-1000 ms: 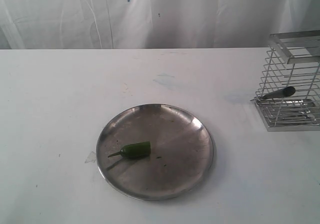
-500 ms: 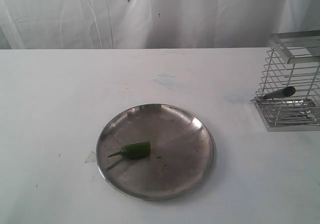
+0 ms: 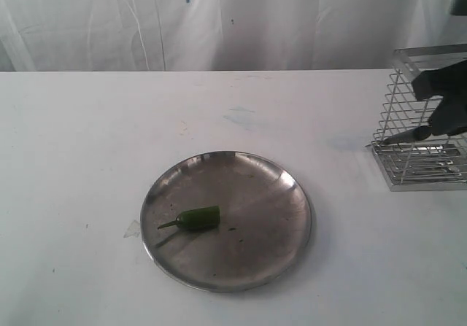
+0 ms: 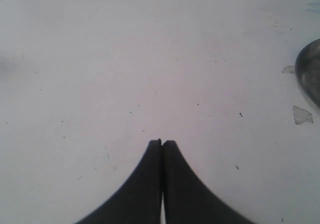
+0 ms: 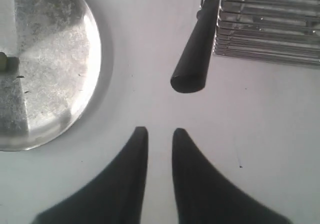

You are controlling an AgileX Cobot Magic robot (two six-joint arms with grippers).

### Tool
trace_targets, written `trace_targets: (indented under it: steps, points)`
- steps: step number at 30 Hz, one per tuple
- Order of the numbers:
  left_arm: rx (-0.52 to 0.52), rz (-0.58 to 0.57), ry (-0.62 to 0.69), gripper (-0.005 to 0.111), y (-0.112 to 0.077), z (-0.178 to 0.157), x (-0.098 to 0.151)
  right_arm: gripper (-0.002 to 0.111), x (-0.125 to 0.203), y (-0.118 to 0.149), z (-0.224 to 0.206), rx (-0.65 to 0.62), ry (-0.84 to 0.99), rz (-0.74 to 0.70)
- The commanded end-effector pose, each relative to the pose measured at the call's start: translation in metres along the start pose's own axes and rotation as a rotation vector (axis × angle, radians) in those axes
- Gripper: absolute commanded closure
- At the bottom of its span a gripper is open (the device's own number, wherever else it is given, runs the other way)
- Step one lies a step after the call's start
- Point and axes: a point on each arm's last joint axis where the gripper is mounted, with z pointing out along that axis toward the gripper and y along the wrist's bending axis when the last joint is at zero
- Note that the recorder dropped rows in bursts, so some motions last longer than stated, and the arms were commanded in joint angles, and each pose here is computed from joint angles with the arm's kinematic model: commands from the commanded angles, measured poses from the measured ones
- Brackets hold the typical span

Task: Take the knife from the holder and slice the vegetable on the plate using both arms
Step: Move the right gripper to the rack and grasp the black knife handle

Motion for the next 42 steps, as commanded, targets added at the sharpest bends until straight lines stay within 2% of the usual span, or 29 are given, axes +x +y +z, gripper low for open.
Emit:
trace_targets:
  steps: [1, 3, 5, 10, 14, 22, 33, 36, 42]
  points:
    - [0.001, -0.007, -0.009, 0.107, 0.000, 0.000, -0.001, 0.067, -0.005, -0.004, 0.011, -0.007, 0.040, 0.000]
    - [0.001, -0.007, -0.009, 0.107, 0.000, 0.000, -0.001, 0.057, -0.008, -0.005, 0.014, -0.003, 0.023, 0.002]
    - [0.001, -0.007, -0.009, 0.107, 0.000, 0.000, -0.001, 0.053, -0.012, -0.006, 0.014, 0.010, -0.030, 0.000]
    - [0.001, -0.007, -0.009, 0.107, 0.000, 0.000, -0.001, 0.053, -0.019, -0.012, 0.017, 0.066, -0.093, -0.026]
    - [0.001, -0.007, -0.009, 0.107, 0.000, 0.000, -0.001, 0.053, -0.023, -0.013, 0.030, 0.049, -0.079, -0.052]
    - [0.001, -0.007, -0.009, 0.107, 0.000, 0.000, -0.001, 0.053, -0.027, -0.010, 0.058, 0.025, -0.011, -0.215]
    - [0.001, -0.007, -0.009, 0.107, 0.000, 0.000, -0.001, 0.053, -0.027, -0.013, 0.073, 0.025, 0.034, -0.226]
    - [0.001, -0.007, -0.009, 0.107, 0.000, 0.000, -0.001, 0.061, -0.026, -0.013, 0.073, 0.024, 0.037, -0.225]
    - [0.001, -0.007, -0.009, 0.107, 0.000, 0.000, -0.001, 0.085, -0.024, -0.015, 0.073, 0.041, 0.062, -0.211]
